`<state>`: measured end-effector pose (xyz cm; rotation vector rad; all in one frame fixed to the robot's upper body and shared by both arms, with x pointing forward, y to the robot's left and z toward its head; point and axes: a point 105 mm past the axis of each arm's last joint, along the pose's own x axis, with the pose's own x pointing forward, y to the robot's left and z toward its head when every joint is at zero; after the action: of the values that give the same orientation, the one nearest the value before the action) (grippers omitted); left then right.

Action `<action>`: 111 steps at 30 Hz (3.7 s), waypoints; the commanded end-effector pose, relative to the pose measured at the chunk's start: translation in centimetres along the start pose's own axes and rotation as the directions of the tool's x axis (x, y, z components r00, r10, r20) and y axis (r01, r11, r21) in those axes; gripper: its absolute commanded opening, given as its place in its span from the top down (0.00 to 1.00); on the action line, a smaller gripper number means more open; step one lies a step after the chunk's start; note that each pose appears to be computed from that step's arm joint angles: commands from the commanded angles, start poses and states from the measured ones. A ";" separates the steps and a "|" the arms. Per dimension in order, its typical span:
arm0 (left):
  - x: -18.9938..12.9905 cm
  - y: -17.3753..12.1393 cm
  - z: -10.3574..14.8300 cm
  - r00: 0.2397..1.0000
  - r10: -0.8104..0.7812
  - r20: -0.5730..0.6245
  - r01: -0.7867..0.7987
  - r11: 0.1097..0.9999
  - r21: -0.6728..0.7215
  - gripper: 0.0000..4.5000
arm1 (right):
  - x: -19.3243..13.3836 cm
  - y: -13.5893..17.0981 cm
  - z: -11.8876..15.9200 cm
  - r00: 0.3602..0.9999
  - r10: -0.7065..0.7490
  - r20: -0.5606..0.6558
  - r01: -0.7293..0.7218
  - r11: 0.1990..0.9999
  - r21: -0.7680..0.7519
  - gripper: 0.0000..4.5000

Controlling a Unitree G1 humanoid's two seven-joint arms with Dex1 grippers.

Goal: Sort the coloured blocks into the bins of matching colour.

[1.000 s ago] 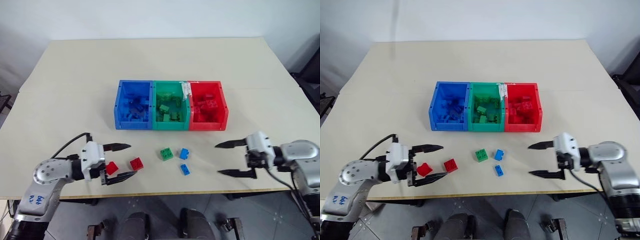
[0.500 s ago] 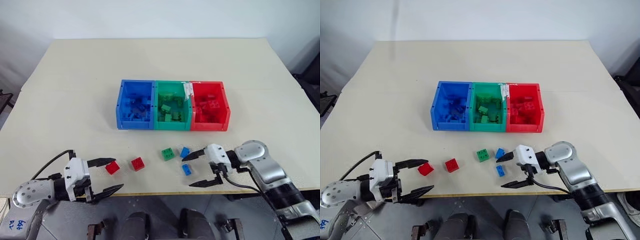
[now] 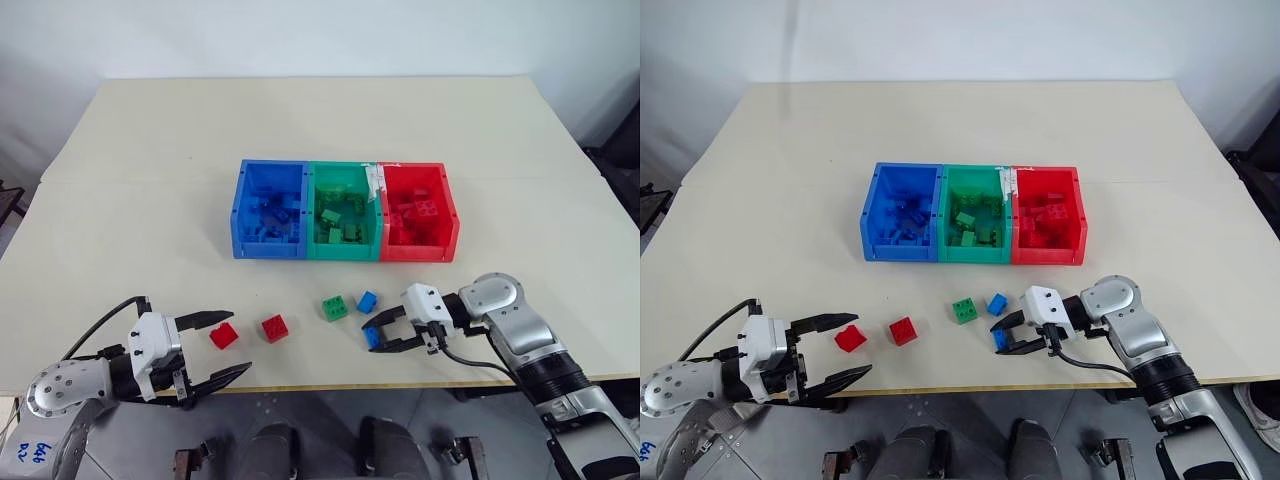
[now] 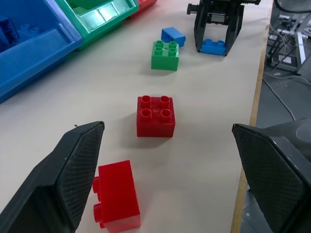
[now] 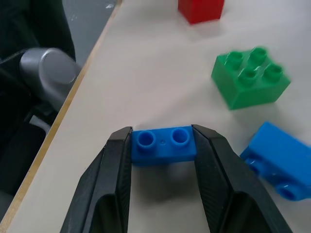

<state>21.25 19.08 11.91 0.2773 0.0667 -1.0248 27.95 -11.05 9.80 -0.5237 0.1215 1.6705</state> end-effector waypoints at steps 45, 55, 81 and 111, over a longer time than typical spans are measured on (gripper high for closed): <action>3.9 2.9 3.4 0.995 -0.052 0.089 0.039 0.989 0.141 0.00 | -12.9 0.2 -0.8 0.840 -0.542 0.022 0.541 0.840 0.055 0.01; 1.9 4.3 2.9 0.996 -0.047 0.071 0.038 0.992 0.123 0.00 | -7.1 -0.9 0.4 0.944 -0.328 0.037 0.325 0.943 0.073 0.01; -0.4 2.0 2.6 0.993 0.093 0.065 -0.099 0.992 0.084 0.00 | -0.3 -3.8 0.8 0.985 -0.166 0.043 0.161 0.983 0.090 0.64; -3.6 1.2 1.3 0.899 0.426 0.104 -0.424 0.904 -0.043 0.00 | 7.1 -16.1 15.2 0.858 -0.444 0.258 0.410 0.895 0.176 0.09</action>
<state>20.41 22.65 13.30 0.1819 -0.0486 -0.5910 39.05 4.07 22.09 -0.1965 -0.0322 1.2675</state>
